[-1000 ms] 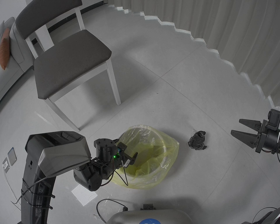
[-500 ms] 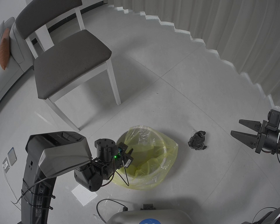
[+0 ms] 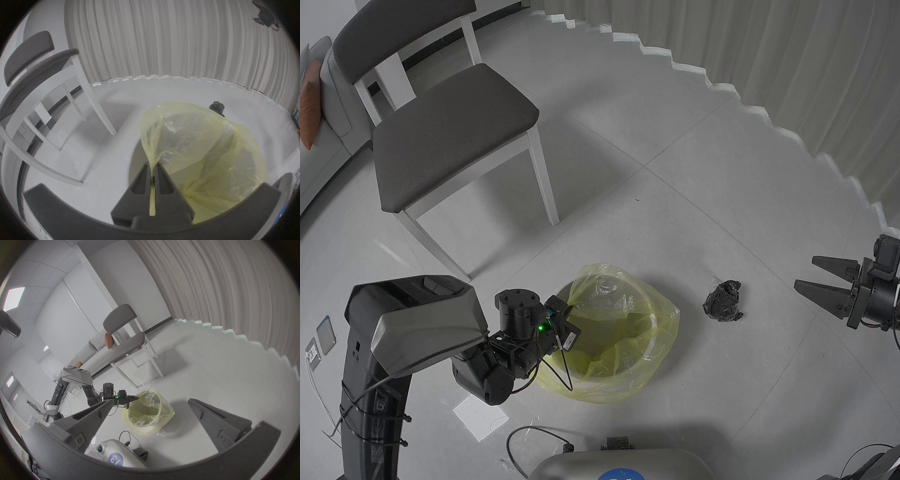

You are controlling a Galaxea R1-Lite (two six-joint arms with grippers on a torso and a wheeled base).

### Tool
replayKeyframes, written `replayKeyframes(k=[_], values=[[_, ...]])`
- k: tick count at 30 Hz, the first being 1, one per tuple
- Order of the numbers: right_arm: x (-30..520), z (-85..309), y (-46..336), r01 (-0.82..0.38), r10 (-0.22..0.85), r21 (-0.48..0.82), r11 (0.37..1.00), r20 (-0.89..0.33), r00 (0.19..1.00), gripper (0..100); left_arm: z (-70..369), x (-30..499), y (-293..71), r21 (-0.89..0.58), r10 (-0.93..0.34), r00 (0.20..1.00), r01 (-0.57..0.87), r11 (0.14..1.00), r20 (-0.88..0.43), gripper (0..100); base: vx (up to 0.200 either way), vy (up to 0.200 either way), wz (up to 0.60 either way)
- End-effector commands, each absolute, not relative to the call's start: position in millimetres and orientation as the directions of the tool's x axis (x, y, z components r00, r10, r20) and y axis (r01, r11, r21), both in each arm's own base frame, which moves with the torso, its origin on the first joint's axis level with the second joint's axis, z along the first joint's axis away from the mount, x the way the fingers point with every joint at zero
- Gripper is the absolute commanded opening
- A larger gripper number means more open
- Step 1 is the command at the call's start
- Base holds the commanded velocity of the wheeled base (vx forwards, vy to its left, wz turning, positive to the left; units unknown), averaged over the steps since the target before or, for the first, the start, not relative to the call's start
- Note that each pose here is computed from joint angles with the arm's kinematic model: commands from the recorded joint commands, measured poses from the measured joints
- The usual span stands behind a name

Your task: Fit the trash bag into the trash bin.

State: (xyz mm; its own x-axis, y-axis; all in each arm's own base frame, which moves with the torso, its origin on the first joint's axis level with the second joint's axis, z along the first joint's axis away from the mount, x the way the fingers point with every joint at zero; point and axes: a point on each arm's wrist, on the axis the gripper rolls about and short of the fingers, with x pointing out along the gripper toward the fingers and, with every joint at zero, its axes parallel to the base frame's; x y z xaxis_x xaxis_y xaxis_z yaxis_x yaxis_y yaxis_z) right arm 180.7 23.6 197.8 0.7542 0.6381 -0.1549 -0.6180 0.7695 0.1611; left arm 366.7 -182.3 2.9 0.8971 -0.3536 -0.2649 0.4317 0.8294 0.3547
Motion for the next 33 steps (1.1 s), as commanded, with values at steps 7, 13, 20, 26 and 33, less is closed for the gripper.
replayKeyframes(k=[7,13,20,26,33], values=[[181.7,194.9,23.7,-0.616,0.638,0.167,0.770,-0.165,0.752,100,12.4,377.5,-171.6,0.276,-0.332,0.916,0.387,0.880,-0.227,0,0.000,0.000,0.00],[182.1,193.7,23.7,-0.616,0.638,0.169,0.770,-0.170,0.751,100,17.9,385.5,-171.1,0.243,-0.329,0.923,0.372,0.896,-0.200,0,0.000,0.000,0.00],[184.2,191.8,23.9,-0.615,0.638,0.171,0.770,-0.179,0.749,100,19.6,395.2,-160.4,0.219,-0.301,0.935,0.338,0.915,-0.186,0,0.000,0.000,0.00],[185.8,189.6,23.7,-0.616,0.638,0.167,0.770,-0.187,0.747,100,12.1,403.9,-155.5,0.211,-0.288,0.939,0.325,0.922,-0.187,0,0.000,0.000,0.00],[187.8,187.6,23.8,-0.616,0.638,0.167,0.770,-0.195,0.745,100,-2.4,414.6,-154.6,0.174,-0.278,0.941,0.311,0.934,-0.193,0,0.000,0.000,0.00]])
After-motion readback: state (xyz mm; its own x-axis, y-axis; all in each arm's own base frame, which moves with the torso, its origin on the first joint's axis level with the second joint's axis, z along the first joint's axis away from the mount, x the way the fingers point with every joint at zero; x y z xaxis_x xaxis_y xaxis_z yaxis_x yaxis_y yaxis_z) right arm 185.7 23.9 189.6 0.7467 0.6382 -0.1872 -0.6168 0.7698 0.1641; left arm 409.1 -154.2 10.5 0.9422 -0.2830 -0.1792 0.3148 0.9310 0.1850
